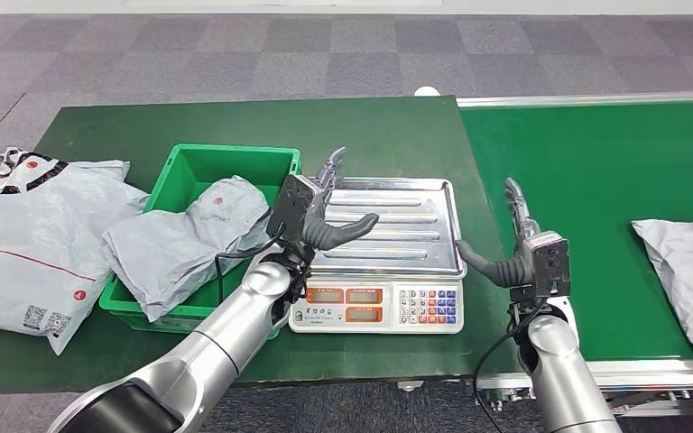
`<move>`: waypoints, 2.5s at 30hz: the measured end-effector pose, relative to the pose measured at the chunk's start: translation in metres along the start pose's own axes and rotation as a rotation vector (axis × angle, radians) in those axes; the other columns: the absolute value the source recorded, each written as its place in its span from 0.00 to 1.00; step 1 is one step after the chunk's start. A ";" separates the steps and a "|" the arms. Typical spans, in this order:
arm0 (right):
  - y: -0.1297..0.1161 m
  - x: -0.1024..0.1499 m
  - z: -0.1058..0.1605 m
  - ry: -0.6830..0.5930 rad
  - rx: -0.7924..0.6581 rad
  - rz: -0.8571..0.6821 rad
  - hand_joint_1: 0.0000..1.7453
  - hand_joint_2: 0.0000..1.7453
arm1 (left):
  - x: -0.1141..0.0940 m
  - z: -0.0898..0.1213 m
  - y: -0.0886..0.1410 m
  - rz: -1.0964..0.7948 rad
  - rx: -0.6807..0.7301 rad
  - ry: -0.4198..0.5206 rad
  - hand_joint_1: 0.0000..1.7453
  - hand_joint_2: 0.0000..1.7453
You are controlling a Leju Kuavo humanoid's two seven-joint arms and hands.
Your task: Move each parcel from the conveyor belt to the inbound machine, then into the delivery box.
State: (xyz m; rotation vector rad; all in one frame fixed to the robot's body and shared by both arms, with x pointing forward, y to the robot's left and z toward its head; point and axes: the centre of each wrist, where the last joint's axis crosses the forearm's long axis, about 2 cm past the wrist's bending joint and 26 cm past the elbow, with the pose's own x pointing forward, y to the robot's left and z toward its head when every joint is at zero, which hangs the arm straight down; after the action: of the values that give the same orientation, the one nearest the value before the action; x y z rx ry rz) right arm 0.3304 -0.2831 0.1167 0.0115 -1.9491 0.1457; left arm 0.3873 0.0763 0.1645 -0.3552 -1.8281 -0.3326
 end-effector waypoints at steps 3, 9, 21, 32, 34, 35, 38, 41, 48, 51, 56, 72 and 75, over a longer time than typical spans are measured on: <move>0.000 0.000 0.000 0.002 0.013 -0.032 0.00 1.00 | 0.000 0.000 0.001 -0.005 0.007 -0.001 0.00 1.00; 0.000 0.000 -0.001 0.005 0.014 -0.036 0.00 1.00 | -0.001 0.001 0.003 -0.009 0.011 -0.001 0.00 1.00; -0.007 -0.020 -0.007 0.113 0.028 -0.030 0.00 1.00 | -0.009 0.008 0.007 -0.030 0.029 0.010 0.00 1.00; -0.038 -0.032 -0.017 0.181 -0.146 0.225 0.00 1.00 | -0.017 0.017 0.007 -0.037 -0.013 0.012 0.00 1.00; -0.050 -0.033 -0.016 0.193 -0.184 0.262 0.00 1.00 | -0.019 0.019 0.009 -0.047 -0.010 0.019 0.00 1.00; -0.057 -0.034 -0.017 0.199 -0.199 0.279 0.00 1.00 | -0.020 0.020 0.010 -0.052 -0.009 0.022 0.00 1.00; -0.073 -0.035 -0.019 0.204 -0.234 0.328 0.00 1.00 | -0.021 0.021 0.013 -0.067 -0.008 0.030 0.00 1.00; -0.083 -0.036 -0.021 0.211 -0.255 0.380 0.00 1.00 | -0.021 0.021 0.016 -0.084 -0.007 0.037 0.00 1.00; -0.097 -0.042 -0.014 0.261 -0.340 0.585 0.00 1.00 | -0.018 0.017 0.021 -0.093 -0.010 0.049 0.00 1.00; -0.106 -0.045 -0.008 0.287 -0.378 0.663 0.00 1.00 | -0.014 0.013 0.022 -0.089 -0.021 0.054 0.00 1.00; -0.126 -0.048 0.003 0.348 -0.432 0.804 0.00 1.00 | -0.009 0.006 0.018 -0.079 -0.035 0.062 0.00 1.00; -0.156 -0.051 0.018 0.453 -0.441 0.993 0.00 1.00 | -0.006 0.002 0.018 -0.074 -0.018 0.061 0.00 1.00; -0.156 -0.051 0.016 0.479 -0.432 1.016 0.00 1.00 | -0.007 0.003 0.018 -0.081 -0.004 0.057 0.00 1.00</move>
State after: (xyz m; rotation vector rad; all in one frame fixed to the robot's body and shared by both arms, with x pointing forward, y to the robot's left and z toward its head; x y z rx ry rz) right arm 0.3462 -0.4429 0.0789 -1.1932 -1.3118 0.3487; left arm 0.3941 0.0936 0.1579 -0.2726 -1.7890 -0.3982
